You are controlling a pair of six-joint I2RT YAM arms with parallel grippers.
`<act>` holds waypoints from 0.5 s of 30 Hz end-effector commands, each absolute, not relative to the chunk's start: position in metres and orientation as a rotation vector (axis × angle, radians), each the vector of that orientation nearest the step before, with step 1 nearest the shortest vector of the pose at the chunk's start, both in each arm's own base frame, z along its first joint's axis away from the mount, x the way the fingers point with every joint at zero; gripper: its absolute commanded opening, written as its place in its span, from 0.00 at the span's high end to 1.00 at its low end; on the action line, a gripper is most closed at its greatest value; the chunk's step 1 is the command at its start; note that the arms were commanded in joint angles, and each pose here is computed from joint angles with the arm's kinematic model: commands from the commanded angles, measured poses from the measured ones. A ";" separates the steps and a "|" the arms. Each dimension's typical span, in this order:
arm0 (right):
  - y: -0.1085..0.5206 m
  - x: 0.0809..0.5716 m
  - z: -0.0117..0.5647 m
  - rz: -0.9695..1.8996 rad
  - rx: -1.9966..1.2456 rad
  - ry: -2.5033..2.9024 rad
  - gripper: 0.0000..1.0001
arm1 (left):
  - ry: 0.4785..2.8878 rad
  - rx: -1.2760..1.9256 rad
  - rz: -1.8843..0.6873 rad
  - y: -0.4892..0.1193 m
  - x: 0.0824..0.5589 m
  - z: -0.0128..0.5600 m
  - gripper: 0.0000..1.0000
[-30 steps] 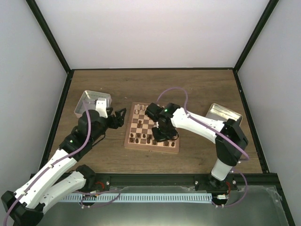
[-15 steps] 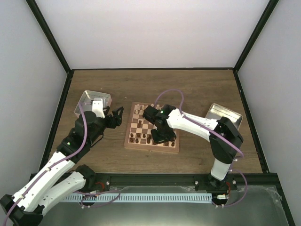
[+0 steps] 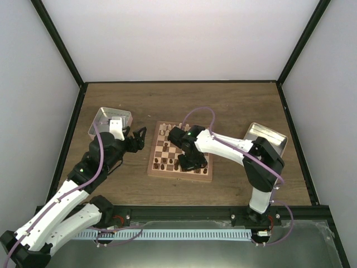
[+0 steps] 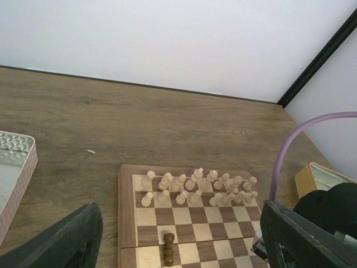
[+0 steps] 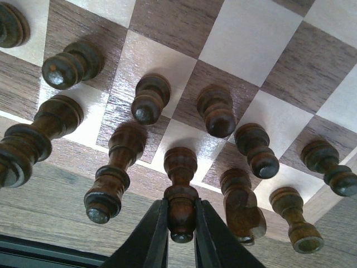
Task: Set up the chess pieces on the board
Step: Place the chess piece on the chessboard.
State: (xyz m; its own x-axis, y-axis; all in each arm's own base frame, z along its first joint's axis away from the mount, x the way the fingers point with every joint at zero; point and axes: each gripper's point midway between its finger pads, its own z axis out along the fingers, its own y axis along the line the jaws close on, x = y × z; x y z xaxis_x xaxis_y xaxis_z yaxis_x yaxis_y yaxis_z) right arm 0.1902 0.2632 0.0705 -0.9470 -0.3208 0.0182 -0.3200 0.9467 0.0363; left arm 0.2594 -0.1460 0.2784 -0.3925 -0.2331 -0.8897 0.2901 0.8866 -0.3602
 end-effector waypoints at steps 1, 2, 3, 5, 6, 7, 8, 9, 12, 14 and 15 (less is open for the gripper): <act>0.271 0.192 0.077 -0.070 0.536 -3.088 0.83 | 1.888 0.040 -0.550 -0.144 0.260 0.277 0.21; 0.272 0.193 0.079 -0.076 0.538 -3.091 0.82 | 1.887 0.039 -0.549 -0.143 0.260 0.278 0.21; 0.272 0.193 0.081 -0.080 0.538 -3.094 0.80 | 1.888 0.038 -0.547 -0.143 0.260 0.277 0.21; 0.272 0.195 0.085 -0.081 0.537 -3.104 0.78 | 1.887 0.036 -0.544 -0.142 0.260 0.277 0.21; 0.272 0.195 0.087 -0.078 0.533 -3.108 0.78 | 1.887 0.034 -0.544 -0.142 0.260 0.277 0.21; 0.273 0.196 0.090 -0.084 0.532 -3.114 0.77 | 1.887 0.033 -0.543 -0.142 0.260 0.277 0.21; 0.273 0.197 0.092 -0.090 0.530 -3.120 0.77 | 1.886 0.034 -0.543 -0.142 0.260 0.277 0.21; 0.273 0.198 0.096 -0.095 0.525 -3.129 0.77 | 1.889 0.033 -0.541 -0.142 0.260 0.277 0.21; 0.274 0.204 0.110 -0.110 0.504 -3.176 0.77 | 1.895 0.033 -0.538 -0.142 0.261 0.276 0.21; 0.272 0.210 0.121 -0.112 0.480 -3.229 0.74 | 1.906 0.040 -0.540 -0.144 0.261 0.273 0.21; 0.270 0.214 0.127 -0.116 0.458 -3.264 0.72 | 1.914 0.048 -0.543 -0.146 0.262 0.271 0.20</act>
